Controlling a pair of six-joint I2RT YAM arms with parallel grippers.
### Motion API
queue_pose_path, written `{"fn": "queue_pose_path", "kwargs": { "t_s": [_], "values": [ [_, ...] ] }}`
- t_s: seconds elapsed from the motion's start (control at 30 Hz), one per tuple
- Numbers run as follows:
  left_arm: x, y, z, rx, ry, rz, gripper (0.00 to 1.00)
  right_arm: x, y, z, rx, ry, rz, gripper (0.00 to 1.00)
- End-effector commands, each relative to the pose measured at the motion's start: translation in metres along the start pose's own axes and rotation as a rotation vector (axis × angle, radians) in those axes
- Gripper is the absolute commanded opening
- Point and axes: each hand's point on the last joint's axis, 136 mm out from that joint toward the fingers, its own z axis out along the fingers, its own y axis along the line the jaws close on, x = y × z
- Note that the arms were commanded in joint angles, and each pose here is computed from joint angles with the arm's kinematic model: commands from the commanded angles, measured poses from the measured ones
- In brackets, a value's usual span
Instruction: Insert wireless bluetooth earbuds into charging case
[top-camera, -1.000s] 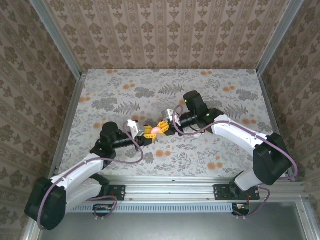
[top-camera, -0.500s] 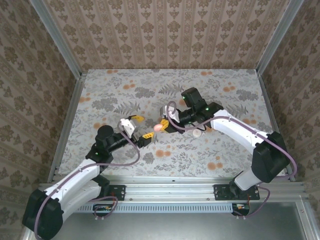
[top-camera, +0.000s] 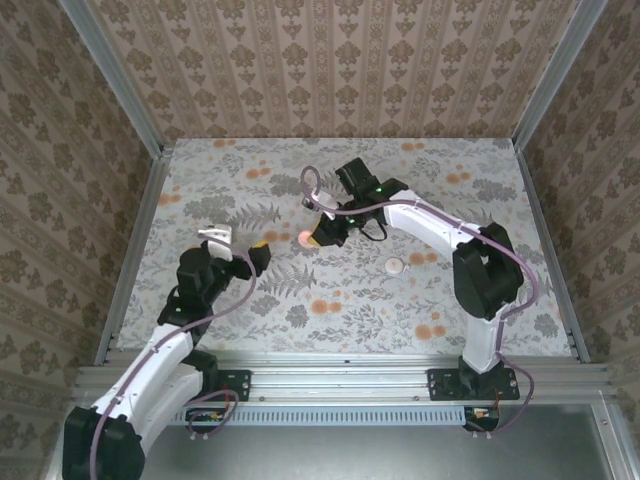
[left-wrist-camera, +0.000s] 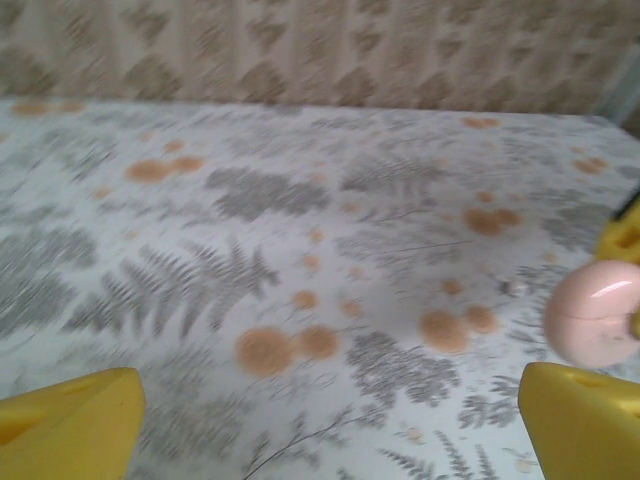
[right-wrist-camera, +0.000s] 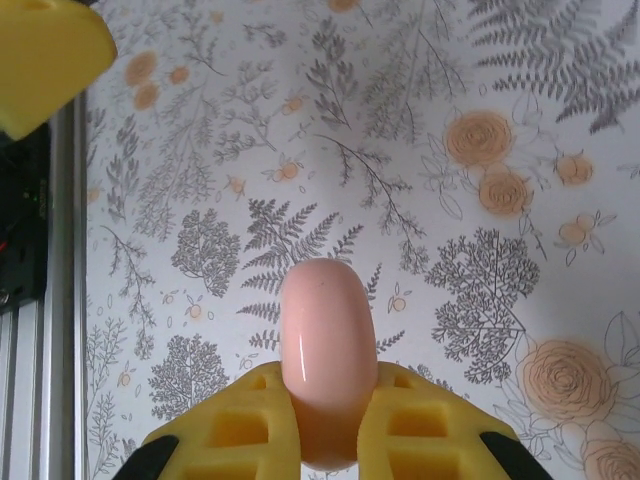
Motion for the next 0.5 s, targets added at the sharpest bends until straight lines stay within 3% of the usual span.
{"fn": "queue_pose_path", "kwargs": {
  "t_s": [0.0, 0.47],
  "values": [
    [0.004, 0.032, -0.006, -0.149, 0.068, -0.155, 0.97, -0.002, -0.016, 0.013, 0.009, 0.034, 0.145, 0.1],
    [0.018, 0.05, 0.0, -0.192, 0.158, -0.202, 0.96, -0.004, -0.066, 0.068, -0.008, 0.103, 0.398, 0.13]
  ]
}}
